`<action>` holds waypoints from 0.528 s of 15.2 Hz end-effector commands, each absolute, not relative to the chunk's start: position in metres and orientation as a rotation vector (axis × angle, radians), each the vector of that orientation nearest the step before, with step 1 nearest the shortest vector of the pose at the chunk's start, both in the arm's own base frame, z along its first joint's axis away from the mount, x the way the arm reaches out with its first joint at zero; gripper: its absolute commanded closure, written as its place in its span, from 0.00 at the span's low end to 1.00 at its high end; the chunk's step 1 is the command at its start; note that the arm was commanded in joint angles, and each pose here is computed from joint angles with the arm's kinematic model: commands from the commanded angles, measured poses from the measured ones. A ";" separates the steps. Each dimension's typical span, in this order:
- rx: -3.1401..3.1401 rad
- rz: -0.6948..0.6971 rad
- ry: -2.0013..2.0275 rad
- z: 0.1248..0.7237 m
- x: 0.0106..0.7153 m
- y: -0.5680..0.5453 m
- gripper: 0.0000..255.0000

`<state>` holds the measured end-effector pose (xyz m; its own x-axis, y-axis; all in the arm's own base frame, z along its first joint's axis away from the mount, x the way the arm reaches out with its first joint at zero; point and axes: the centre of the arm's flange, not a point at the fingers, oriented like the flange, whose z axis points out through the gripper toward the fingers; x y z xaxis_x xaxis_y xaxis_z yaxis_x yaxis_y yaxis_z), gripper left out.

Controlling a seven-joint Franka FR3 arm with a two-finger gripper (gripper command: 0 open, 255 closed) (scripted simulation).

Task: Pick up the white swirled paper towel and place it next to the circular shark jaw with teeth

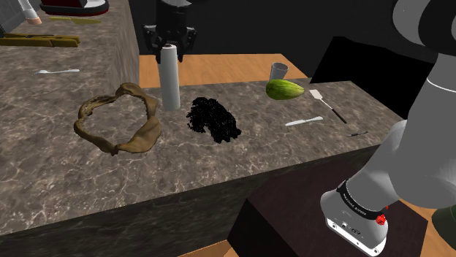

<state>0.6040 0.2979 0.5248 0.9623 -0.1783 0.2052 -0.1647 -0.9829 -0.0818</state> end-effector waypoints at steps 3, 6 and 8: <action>-3.048 -0.328 0.267 0.504 0.605 0.298 1.00; -3.048 -0.328 0.267 0.489 0.605 0.298 1.00; -3.048 -0.328 0.267 0.478 0.605 0.298 1.00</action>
<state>0.6035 0.2974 0.4840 0.9624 -0.1783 0.2051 -0.1647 -0.9830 -0.0817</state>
